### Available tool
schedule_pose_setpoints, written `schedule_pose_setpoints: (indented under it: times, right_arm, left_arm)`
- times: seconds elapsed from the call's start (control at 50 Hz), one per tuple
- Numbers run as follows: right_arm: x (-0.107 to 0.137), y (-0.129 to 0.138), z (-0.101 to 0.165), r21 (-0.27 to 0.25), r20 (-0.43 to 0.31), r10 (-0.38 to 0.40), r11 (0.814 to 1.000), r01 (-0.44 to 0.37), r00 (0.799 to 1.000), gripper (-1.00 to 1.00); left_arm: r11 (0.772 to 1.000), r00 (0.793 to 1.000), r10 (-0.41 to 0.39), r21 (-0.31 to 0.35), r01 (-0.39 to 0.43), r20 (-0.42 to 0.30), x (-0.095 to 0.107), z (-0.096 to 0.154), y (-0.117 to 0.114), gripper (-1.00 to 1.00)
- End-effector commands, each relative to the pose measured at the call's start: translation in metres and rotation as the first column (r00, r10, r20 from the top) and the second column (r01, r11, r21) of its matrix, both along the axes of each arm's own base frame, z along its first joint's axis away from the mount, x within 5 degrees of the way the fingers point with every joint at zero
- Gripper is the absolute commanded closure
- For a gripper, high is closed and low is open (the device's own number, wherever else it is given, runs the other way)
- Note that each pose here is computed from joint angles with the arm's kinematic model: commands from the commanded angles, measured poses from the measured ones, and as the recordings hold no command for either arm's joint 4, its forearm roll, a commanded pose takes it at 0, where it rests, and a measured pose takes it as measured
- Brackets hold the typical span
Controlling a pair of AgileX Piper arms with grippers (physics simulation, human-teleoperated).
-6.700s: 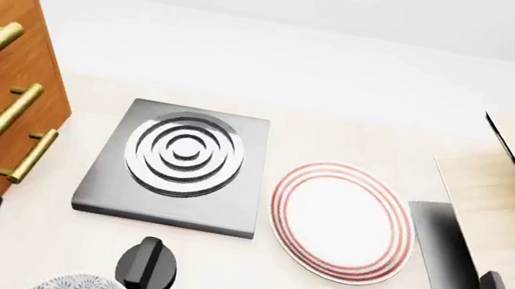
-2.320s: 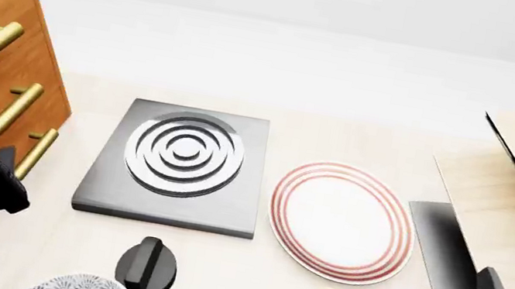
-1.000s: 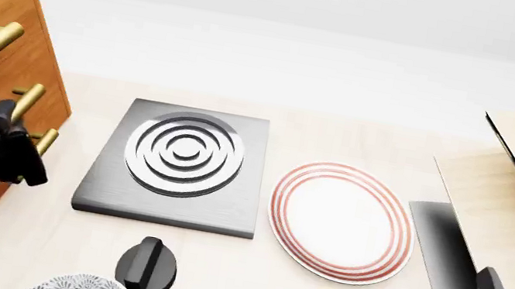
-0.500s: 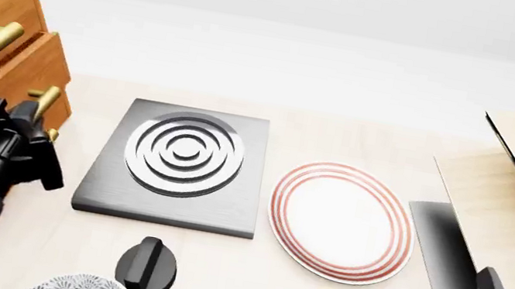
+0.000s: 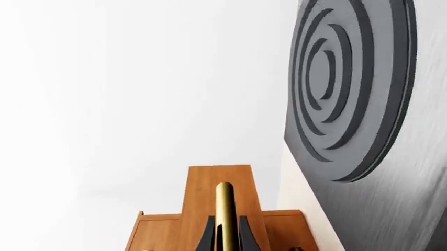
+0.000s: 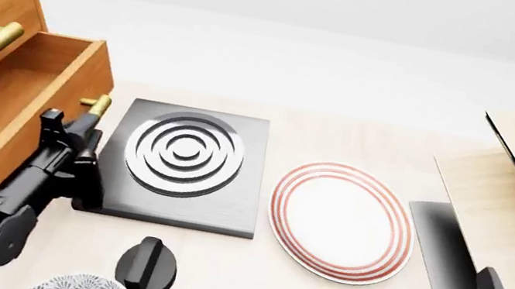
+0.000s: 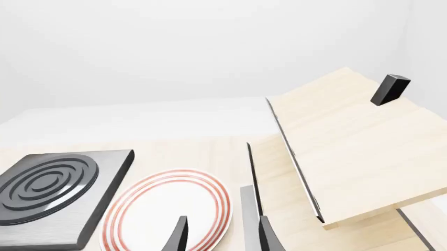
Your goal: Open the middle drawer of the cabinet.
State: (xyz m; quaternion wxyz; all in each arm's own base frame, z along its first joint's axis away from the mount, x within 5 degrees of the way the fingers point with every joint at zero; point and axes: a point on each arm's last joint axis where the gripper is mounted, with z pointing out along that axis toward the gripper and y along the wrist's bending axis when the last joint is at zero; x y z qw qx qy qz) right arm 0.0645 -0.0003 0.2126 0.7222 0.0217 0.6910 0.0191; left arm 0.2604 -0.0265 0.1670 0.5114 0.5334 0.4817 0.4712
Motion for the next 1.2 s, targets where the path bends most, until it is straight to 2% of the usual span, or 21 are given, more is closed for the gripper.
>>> schedule_pose_setpoints:
  times: [0.02,0.22,0.24,0.26,0.38,0.5,0.84,0.92,0.94,0.96,0.98,1.0,1.12,1.16,1.2]
  right_arm:
    - [0.000,0.000,0.000,0.000,0.000,0.000,1.000,0.000,1.000,-1.00]
    - [0.000,0.000,0.000,0.000,0.000,0.000,1.000,0.000,1.000,-1.00]
    - [0.000,0.000,0.000,0.000,0.000,0.000,1.000,0.000,1.000,-1.00]
    - [0.000,0.000,0.000,0.000,0.000,0.000,1.000,0.000,1.000,-1.00]
    - [0.000,0.000,0.000,0.000,0.000,0.000,1.000,0.000,1.000,-1.00]
    - [0.000,0.000,0.000,0.000,0.000,0.000,1.000,0.000,1.000,-1.00]
    - [0.000,0.000,0.000,0.000,0.000,0.000,1.000,0.000,1.000,-1.00]
    - [0.000,0.000,0.000,0.000,0.000,0.000,1.000,0.000,1.000,-1.00]
    - [0.000,0.000,0.000,0.000,0.000,0.000,1.000,0.000,1.000,-1.00]
    - [0.000,0.000,0.000,0.000,0.000,0.000,1.000,0.000,1.000,-1.00]
    - [0.000,0.000,0.000,0.000,0.000,0.000,1.000,0.000,1.000,-1.00]
    - [0.000,0.000,0.000,0.000,0.000,0.000,1.000,0.000,1.000,-1.00]
    - [0.000,0.000,0.000,0.000,0.000,0.000,1.000,0.000,1.000,-1.00]
    - [0.000,0.000,0.000,0.000,0.000,0.000,1.000,0.000,1.000,-1.00]
    - [0.000,0.000,0.000,0.000,0.000,0.000,1.000,0.000,1.000,-1.00]
  left_arm:
    - [0.996,0.996,-0.085,0.012,0.085,0.010,-0.019,0.003,-0.016,1.00]
    - [0.997,0.997,-0.074,-0.016,0.074,0.005,-0.027,0.004,-0.013,1.00]
    - [0.997,0.998,-0.066,-0.037,0.066,0.003,-0.031,0.005,-0.010,1.00]
    - [0.997,0.998,-0.062,-0.040,0.062,0.010,-0.035,0.007,-0.009,-1.00]
    - [0.997,0.998,-0.056,-0.047,0.057,0.025,-0.062,0.012,-0.003,-1.00]
    - [0.996,0.998,-0.057,-0.068,0.060,0.038,-0.101,0.013,0.002,-1.00]
    - [0.985,0.989,-0.106,-0.123,0.118,0.100,-0.107,0.023,-0.005,-1.00]
    - [0.981,0.989,-0.105,-0.154,0.120,0.107,-0.108,0.025,-0.005,-1.00]
    - [0.976,0.988,-0.105,-0.179,0.125,0.115,-0.108,0.026,-0.005,-1.00]
    - [0.975,0.990,-0.078,-0.197,0.100,0.114,-0.136,0.047,0.004,-1.00]
    - [0.970,0.991,-0.080,-0.221,0.104,0.111,-0.170,0.054,0.010,-1.00]
    - [0.966,0.987,-0.078,-0.232,0.109,0.140,-0.205,0.050,0.017,-1.00]
    - [0.940,0.984,-0.074,-0.319,0.122,0.159,-0.206,0.053,0.017,-1.00]
    - [0.923,0.982,-0.077,-0.360,0.136,0.175,-0.206,0.054,0.017,-1.00]
    - [0.897,0.979,-0.081,-0.415,0.153,0.185,-0.207,0.056,0.017,-1.00]
